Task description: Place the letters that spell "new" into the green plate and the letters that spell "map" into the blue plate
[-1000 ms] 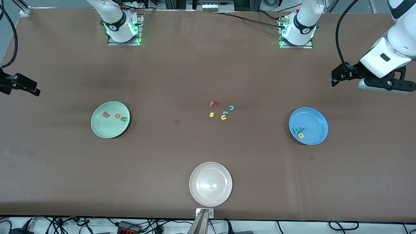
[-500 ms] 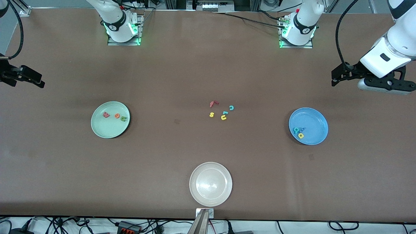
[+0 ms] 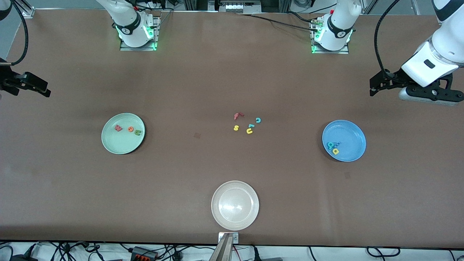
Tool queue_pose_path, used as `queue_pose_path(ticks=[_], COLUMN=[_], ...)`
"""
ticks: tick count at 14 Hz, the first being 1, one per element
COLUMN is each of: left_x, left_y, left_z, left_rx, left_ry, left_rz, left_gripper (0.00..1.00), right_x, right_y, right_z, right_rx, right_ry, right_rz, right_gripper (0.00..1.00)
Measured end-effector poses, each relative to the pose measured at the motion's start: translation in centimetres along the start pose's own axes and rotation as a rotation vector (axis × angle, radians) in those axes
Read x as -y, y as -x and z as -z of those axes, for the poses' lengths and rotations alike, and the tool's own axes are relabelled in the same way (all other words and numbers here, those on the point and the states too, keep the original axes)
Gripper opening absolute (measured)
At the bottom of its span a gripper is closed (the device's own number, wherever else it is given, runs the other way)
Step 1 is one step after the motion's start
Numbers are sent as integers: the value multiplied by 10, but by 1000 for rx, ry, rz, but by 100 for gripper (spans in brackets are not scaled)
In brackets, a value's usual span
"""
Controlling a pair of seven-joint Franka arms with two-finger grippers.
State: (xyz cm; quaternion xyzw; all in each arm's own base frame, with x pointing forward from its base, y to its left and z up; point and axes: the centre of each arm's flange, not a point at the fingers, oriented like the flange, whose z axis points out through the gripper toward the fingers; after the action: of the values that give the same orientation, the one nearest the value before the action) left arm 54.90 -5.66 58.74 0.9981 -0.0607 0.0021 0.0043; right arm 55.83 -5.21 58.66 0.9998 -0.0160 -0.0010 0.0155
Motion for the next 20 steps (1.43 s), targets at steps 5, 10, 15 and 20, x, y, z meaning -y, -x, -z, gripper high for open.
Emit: queue_pose_path(ticks=[5, 10, 15, 20], left_x=[0, 0, 0, 0], left_y=[0, 0, 0, 0], left_z=[0, 0, 0, 0], left_rx=[1, 1, 1, 2], left_ry=[0, 0, 0, 0], left_rz=[1, 1, 2, 2], left_gripper=[100, 100, 100, 100], right_x=[1, 1, 1, 1], right_y=[0, -1, -1, -1], right_z=[-3, -8, -11, -10], right_rx=[6, 16, 21, 21], right_ry=[0, 0, -1, -1], right_rz=[1, 1, 0, 0], right_gripper=[100, 100, 100, 100])
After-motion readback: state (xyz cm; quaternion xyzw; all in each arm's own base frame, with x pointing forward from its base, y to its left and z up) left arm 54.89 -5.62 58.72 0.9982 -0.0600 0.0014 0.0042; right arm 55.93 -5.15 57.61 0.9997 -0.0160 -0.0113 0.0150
